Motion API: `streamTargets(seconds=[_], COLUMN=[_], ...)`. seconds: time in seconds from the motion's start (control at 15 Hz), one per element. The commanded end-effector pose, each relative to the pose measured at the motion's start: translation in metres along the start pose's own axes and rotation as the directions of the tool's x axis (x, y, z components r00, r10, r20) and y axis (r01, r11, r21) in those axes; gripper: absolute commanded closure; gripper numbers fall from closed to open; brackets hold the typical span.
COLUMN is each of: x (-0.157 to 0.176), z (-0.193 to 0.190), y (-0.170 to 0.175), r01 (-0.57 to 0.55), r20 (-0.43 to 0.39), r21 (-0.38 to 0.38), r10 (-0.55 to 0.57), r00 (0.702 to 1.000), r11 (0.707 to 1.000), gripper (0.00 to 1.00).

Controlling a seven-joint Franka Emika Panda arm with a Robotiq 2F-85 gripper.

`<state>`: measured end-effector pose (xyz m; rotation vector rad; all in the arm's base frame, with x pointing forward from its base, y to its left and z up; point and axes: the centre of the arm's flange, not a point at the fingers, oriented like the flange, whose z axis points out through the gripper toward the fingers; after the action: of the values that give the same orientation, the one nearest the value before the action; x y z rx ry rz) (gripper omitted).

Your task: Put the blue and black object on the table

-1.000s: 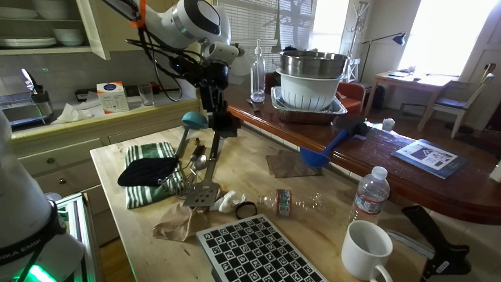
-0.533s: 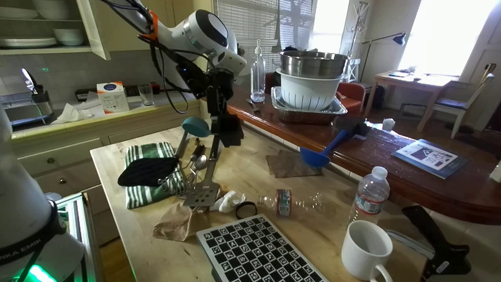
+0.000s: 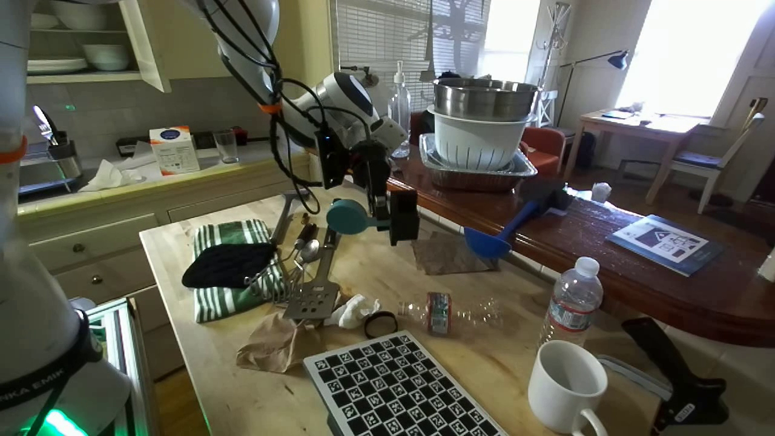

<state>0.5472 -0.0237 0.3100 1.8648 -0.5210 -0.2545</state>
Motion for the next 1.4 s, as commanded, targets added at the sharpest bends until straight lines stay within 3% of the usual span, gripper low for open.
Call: streamTargets(seconds=[0.0, 0.2, 0.6, 0.67, 0.87, 0.93, 1.33], x=[0.0, -0.011, -0.024, -0.018, -0.019, -0.018, -0.034], z=[-0.018, -0.027, -0.03, -0.037, -0.035, -0.034, -0.035], y=[-0.004, -0.002, -0.012, -0.017, -0.018, -0.023, -0.091], r01=[0.06, 0.058, 0.03, 0.053, 0.044, 0.056, 0.138], r20=[-0.115, -0.224, -0.29, -0.246, -0.257, -0.265, -0.315], r21=[-0.15, -0.176, -0.183, -0.173, -0.183, -0.209, -0.256], r10=[-0.078, -0.097, -0.083, -0.096, -0.091, -0.112, -0.218], r00=[0.99, 0.97, 0.953, 0.964, 0.962, 0.958, 0.924], r11=[0.987, 0.983, 0.983, 0.983, 0.982, 0.976, 0.957], gripper=[0.94, 0.94, 0.94, 0.74, 0.74, 0.94, 0.94])
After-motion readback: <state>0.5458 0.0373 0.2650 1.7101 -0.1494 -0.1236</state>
